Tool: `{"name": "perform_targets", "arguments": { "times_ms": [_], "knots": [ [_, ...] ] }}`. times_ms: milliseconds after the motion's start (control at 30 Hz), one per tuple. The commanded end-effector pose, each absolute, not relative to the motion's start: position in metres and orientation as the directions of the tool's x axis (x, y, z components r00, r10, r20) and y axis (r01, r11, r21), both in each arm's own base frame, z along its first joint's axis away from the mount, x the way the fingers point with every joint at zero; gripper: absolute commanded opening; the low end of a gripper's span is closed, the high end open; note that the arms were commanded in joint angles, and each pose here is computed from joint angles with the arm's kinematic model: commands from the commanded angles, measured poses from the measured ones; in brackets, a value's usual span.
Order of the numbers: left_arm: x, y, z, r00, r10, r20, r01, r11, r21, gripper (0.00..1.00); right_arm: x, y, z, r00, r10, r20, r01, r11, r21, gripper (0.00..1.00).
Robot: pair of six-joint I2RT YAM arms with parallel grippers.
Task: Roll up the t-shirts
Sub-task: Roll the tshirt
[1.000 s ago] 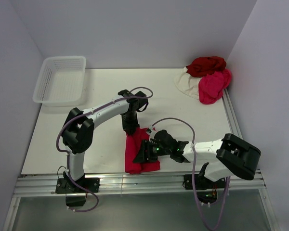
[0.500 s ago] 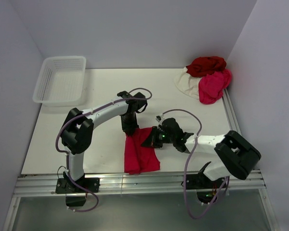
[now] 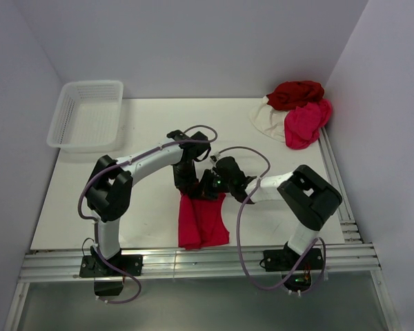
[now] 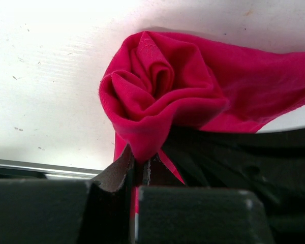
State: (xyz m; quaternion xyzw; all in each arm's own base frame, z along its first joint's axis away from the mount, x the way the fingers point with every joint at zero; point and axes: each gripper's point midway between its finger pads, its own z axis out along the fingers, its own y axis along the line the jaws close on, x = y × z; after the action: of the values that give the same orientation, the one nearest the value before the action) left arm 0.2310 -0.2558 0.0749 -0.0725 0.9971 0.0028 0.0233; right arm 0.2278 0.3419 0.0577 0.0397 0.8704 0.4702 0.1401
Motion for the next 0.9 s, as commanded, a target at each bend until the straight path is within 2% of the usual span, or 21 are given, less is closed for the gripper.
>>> {"name": "perform_targets", "arguments": {
  "times_ms": [0, 333, 667, 867],
  "knots": [
    [0.231, -0.26, 0.1, -0.985, -0.152, -0.078, -0.148, 0.988, -0.054, 0.0, 0.248, 0.348, 0.058, -0.944, 0.235, -0.233, -0.061, 0.567, 0.821, 0.0],
    [0.237, -0.28, 0.11, -0.988, -0.118, -0.1, -0.108, 0.989, -0.104, 0.0, 0.257, 0.364, 0.04, -0.954, 0.242, -0.177, -0.018, 0.54, 0.841, 0.0],
    [0.235, -0.293, 0.079, -0.995, -0.086, -0.048, -0.081, 0.993, -0.09, 0.0, 0.259, 0.366, 0.037, -0.958, 0.225, -0.177, -0.027, 0.546, 0.837, 0.01],
    [0.229, -0.288, 0.054, -0.996, -0.091, -0.005, -0.09, 0.995, -0.035, 0.0, 0.26, 0.35, 0.047, -0.948, 0.254, -0.19, -0.024, 0.539, 0.842, 0.16]
  ]
}}
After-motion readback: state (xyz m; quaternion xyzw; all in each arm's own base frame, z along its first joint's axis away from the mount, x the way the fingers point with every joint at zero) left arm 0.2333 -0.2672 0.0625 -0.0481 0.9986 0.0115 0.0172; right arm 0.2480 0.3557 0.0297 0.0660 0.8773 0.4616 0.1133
